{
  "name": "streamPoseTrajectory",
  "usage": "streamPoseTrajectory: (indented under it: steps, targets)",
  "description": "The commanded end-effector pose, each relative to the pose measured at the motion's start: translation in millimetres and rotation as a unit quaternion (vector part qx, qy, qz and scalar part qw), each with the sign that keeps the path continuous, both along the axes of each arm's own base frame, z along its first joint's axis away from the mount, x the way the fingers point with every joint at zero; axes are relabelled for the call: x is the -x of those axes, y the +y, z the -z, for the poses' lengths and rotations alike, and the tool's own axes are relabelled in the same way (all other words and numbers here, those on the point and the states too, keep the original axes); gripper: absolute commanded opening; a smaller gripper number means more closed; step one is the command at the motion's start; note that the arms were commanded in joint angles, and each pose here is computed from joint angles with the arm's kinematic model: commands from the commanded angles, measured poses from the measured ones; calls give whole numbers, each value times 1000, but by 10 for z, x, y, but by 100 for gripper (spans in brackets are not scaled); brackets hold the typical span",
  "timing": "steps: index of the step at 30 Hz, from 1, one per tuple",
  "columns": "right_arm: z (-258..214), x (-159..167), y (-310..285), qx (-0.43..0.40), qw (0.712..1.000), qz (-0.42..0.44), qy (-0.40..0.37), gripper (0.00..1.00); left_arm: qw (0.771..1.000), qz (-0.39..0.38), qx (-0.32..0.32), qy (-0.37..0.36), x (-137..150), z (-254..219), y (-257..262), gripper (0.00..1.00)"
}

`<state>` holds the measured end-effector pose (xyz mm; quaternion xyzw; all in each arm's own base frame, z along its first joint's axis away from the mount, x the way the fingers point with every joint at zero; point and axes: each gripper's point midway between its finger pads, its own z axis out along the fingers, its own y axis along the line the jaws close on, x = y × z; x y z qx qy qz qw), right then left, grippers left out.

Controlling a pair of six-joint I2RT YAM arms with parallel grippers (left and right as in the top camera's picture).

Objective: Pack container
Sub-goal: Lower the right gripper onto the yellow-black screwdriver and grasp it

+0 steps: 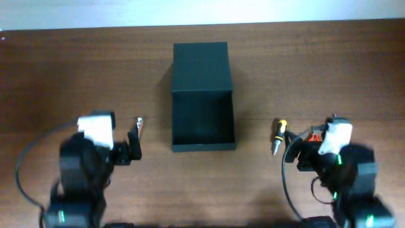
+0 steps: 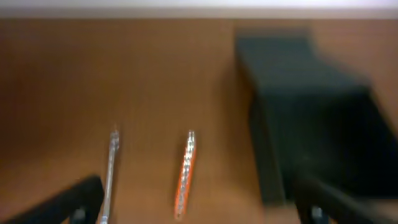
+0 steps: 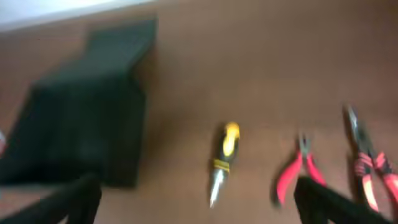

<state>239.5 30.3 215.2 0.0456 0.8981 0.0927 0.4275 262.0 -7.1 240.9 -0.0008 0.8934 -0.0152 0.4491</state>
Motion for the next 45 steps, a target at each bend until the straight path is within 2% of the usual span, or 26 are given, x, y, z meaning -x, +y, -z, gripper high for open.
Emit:
streamPoseTrajectory:
  steps: [1,2,5,8,15,18,24,37,41,45]
  targets:
    - [-182,-189,42,0,995,-1,104,99,993,11,-18,113,-262,84,-1,99]
    - [-175,-194,42,2,992,0,125,99,991,15,-22,132,-280,110,-3,99]
    - [-14,-292,85,5,966,-5,257,99,971,19,-24,238,-404,312,-6,99]
    - [372,-449,97,13,944,-8,328,99,959,20,-24,283,-450,517,-7,99]
    - [1299,-857,130,19,912,-5,411,99,955,20,-25,294,-484,592,-6,99]
    - [1566,-948,138,19,905,-2,425,100,955,20,-25,294,-484,592,-6,99]
    - [1695,-979,130,14,905,12,425,98,955,20,-25,293,-485,592,-6,99]
    - [2176,-654,-13,1,889,73,452,97,955,20,-24,294,-480,593,-7,99]
    - [2192,-653,-103,9,889,85,450,90,954,20,-24,298,-463,599,-8,99]
    - [2203,-637,-131,18,888,88,451,74,954,20,-24,298,-464,599,-8,99]
